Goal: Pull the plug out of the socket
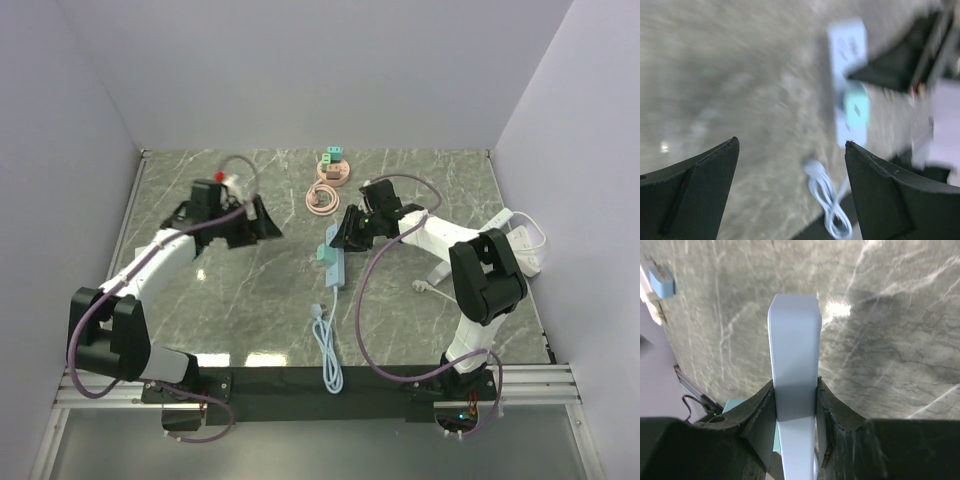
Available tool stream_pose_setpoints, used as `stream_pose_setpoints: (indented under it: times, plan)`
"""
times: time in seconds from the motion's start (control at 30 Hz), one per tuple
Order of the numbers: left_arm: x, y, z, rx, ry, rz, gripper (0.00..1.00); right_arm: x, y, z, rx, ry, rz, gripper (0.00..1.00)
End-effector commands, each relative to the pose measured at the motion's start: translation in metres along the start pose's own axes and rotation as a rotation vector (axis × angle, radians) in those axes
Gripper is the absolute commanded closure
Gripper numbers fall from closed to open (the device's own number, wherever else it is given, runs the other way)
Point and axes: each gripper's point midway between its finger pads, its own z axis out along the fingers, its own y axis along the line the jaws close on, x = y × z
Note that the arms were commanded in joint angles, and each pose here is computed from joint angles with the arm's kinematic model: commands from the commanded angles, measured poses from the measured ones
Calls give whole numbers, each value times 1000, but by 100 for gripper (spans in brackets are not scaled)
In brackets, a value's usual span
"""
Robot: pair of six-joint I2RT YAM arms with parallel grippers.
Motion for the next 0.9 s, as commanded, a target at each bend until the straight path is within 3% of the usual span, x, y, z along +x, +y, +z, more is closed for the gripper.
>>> stream_pose_setpoints:
  times: [0.0,0.3,0.53,0.73,0.83,0.87]
  plan:
    - [28,-48,10,177,67,75,8,-18,32,-9,-41,-40,11,100]
    - [45,-112,36,302,116,153,7,-1,55,-3,-85,7,-29,100]
    - [55,-120,51,292,154,146,7,1,60,-5,-108,5,-39,100]
    - [74,-120,68,250,224,144,30,-3,66,-7,-120,-7,-42,100]
    - [80,-118,73,234,235,142,47,-4,70,-8,-138,-10,-43,100]
    - [80,-117,73,228,235,138,59,-5,73,-9,-148,-14,-47,100]
